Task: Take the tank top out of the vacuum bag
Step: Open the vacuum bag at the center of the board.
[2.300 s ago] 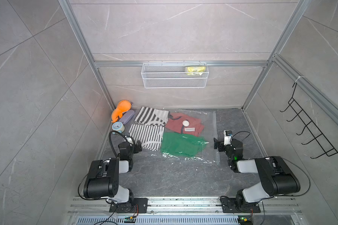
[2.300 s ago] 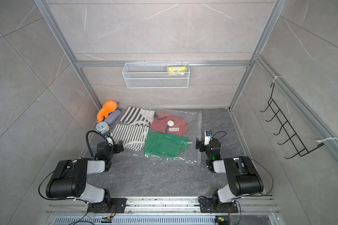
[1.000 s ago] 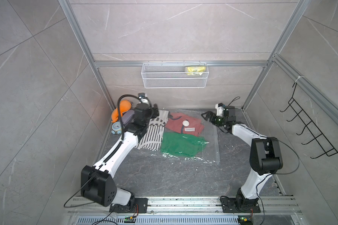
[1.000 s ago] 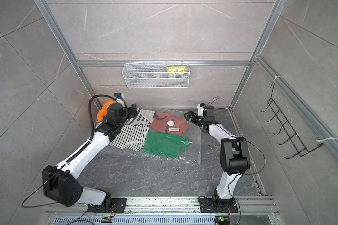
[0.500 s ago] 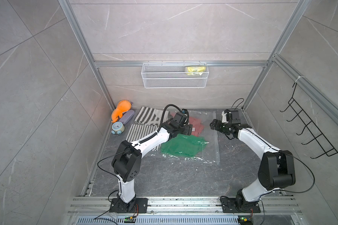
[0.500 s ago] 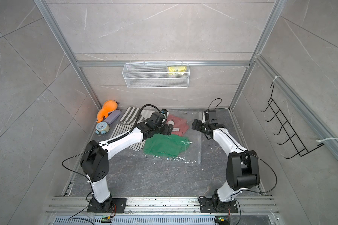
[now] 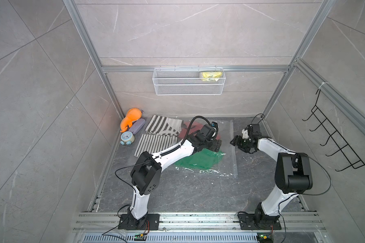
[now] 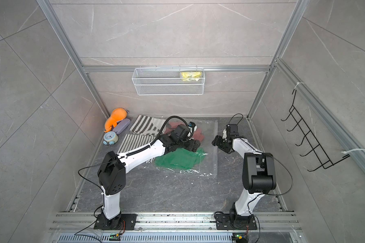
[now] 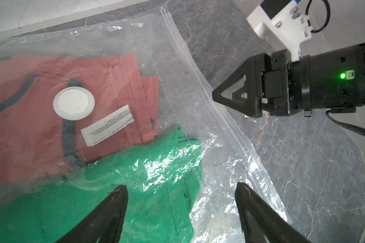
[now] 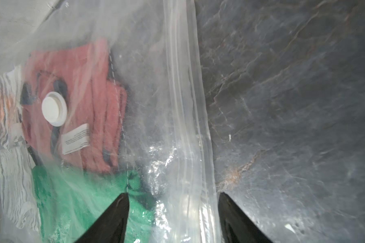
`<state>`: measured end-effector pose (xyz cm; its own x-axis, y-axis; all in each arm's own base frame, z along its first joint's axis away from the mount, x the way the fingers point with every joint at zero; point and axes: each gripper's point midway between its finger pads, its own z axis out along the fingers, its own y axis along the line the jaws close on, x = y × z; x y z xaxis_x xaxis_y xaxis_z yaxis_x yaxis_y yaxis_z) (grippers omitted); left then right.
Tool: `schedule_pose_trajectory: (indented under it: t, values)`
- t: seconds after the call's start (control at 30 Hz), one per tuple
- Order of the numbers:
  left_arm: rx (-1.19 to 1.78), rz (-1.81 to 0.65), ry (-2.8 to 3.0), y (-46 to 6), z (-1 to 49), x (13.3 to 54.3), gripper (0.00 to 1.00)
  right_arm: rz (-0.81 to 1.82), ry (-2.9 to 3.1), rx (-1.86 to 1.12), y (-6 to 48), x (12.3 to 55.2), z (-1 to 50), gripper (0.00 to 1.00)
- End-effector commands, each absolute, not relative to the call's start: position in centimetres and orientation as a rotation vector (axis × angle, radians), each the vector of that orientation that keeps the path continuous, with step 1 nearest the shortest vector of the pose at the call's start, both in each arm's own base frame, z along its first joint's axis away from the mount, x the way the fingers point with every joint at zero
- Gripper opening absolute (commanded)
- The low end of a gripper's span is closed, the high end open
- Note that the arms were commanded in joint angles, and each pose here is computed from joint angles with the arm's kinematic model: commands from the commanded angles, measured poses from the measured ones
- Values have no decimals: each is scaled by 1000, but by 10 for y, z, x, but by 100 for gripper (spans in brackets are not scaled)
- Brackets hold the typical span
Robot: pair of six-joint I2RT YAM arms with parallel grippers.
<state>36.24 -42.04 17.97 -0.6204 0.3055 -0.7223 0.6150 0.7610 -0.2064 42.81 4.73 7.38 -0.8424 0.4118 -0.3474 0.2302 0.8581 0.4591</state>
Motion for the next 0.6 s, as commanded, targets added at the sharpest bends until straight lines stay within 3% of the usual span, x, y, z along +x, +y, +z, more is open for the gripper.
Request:
schedule_pose_trajectory:
  t: [0.0,0.4,0.5,0.57]
  values:
    - [682,-552,2252,-413,185,364,84,654,2600,476,57,429,66,66]
    - [680,-514,2258,-403,184,361,84,733,2619,496,66,427,51,52]
    - [677,-516,2257,-402,185,361,84,752,2615,505,68,427,51,39]
    - [679,-518,2256,-403,186,360,84,775,2611,508,70,428,53,20]
